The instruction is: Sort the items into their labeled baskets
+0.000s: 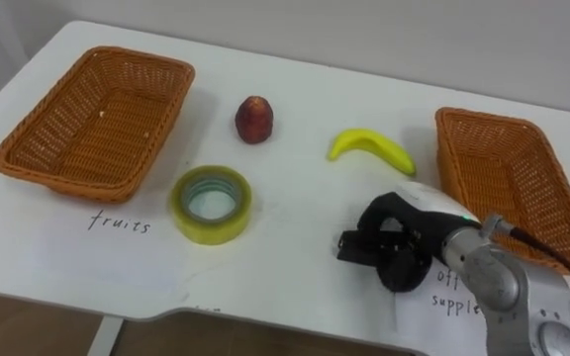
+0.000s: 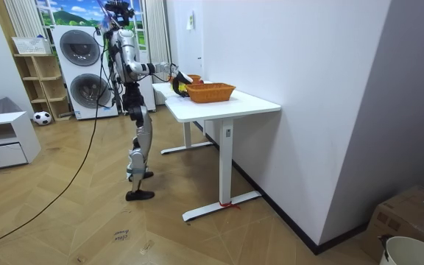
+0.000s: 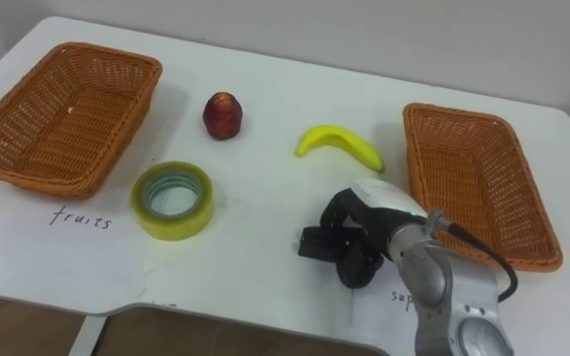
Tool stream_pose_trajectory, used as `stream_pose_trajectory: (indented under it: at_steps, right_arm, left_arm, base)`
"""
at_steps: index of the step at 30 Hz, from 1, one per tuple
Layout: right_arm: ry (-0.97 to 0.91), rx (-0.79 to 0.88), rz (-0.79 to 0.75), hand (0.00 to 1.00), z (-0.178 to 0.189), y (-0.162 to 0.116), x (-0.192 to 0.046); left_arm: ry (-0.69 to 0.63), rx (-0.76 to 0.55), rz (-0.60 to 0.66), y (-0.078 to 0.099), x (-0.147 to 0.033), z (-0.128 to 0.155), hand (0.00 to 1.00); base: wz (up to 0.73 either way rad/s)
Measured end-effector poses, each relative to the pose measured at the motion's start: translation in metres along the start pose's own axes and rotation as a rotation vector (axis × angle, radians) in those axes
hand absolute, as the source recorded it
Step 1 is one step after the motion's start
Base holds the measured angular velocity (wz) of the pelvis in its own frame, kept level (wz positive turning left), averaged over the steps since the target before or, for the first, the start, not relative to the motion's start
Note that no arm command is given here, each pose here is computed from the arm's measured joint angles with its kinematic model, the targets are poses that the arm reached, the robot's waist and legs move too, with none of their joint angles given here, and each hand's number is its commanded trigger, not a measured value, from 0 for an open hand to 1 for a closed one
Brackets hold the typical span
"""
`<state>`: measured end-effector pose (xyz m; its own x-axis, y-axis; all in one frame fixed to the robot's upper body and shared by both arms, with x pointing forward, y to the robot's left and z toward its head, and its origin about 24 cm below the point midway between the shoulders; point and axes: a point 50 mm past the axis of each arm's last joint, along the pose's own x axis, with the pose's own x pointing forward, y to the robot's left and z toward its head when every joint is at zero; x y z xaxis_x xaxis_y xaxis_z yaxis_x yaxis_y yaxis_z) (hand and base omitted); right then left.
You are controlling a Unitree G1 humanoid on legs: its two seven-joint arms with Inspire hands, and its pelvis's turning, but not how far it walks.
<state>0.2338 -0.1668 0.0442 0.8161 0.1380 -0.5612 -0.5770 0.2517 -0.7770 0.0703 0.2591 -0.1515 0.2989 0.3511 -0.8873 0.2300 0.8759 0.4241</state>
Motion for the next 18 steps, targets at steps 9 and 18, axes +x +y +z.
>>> stream_pose_trajectory:
  at_steps: [9, 18]
  right_arm:
    - [-0.013, 0.016, -0.013, 1.0, 0.0032, 0.0008, 0.0018]
    - [-0.019, 0.026, 0.001, 1.0, 0.0044, 0.0042, 0.0027]
  left_arm:
    - [-0.024, -0.005, 0.002, 0.0008, -0.0001, 0.0043, 0.0]
    - [-0.034, -0.004, 0.001, 0.0003, -0.0002, 0.0052, 0.0]
  base:
    - [0.03]
    - [0.0]
